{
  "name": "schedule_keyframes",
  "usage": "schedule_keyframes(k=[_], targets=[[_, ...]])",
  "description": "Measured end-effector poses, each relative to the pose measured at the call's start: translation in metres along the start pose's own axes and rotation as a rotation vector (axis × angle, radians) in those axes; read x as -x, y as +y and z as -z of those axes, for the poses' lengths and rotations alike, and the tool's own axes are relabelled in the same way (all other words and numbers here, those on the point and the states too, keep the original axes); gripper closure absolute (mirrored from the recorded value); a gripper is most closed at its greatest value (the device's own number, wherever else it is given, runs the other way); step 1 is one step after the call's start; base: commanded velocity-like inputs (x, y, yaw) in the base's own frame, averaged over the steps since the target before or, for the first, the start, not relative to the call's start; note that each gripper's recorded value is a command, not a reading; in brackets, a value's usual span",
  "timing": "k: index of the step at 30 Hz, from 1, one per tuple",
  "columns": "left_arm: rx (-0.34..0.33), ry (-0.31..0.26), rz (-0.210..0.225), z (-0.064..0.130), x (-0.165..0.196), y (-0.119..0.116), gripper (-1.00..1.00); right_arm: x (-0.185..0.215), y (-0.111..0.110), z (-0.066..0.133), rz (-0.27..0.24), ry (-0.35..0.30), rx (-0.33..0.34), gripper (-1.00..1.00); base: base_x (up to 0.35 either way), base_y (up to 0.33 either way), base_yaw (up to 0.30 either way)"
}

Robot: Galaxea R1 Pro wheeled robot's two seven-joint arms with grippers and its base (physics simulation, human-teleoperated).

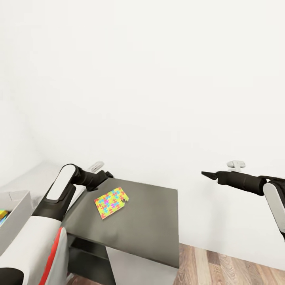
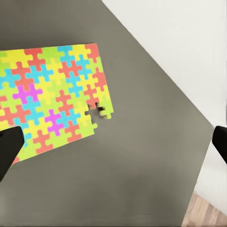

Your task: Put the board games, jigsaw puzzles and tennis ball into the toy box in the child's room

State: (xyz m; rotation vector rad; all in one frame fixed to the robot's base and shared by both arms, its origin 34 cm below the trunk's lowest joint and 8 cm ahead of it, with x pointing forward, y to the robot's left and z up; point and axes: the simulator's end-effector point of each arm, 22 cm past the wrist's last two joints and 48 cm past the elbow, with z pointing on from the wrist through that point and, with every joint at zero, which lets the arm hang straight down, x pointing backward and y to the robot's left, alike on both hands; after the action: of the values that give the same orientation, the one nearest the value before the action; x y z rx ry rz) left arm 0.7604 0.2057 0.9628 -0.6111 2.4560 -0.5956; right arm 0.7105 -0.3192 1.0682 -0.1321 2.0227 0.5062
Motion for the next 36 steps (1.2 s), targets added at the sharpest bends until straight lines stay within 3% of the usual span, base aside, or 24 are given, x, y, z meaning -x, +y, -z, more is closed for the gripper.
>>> schedule_keyframes(k=[4,14,19,30,31,36], targets=[[0.007,-0.006,0.004,0.002,0.003,0.005,-1.0,-0.001,0.002,-0.003,0.001,0.003,-0.008,-1.0,0.0,0.0,-0.277],[0.005,-0.025,0.068,0.011,0.015,0.024,-1.0,-0.011,0.017,-0.013,0.029,0.035,0.003,-1.0,0.0,0.0,-0.27],[0.022,-0.023,0.071,0.011,0.012,0.032,-1.0,-0.017,0.014,-0.017,0.04,0.05,-0.036,-1.0,0.148,0.0,-0.063],[0.043,-0.013,0.08,0.007,0.009,0.044,-1.0,-0.016,0.017,-0.016,0.043,0.046,-0.033,-1.0,0.088,0.0,-0.005],[0.065,-0.008,0.087,0.006,0.01,0.057,-1.0,-0.017,0.017,-0.016,0.045,0.047,-0.034,-1.0,0.032,0.0,0.0],[0.079,-0.005,0.09,0.005,0.008,0.063,-1.0,-0.017,0.017,-0.016,0.046,0.046,-0.034,-1.0,0.161,0.0,0.0]])
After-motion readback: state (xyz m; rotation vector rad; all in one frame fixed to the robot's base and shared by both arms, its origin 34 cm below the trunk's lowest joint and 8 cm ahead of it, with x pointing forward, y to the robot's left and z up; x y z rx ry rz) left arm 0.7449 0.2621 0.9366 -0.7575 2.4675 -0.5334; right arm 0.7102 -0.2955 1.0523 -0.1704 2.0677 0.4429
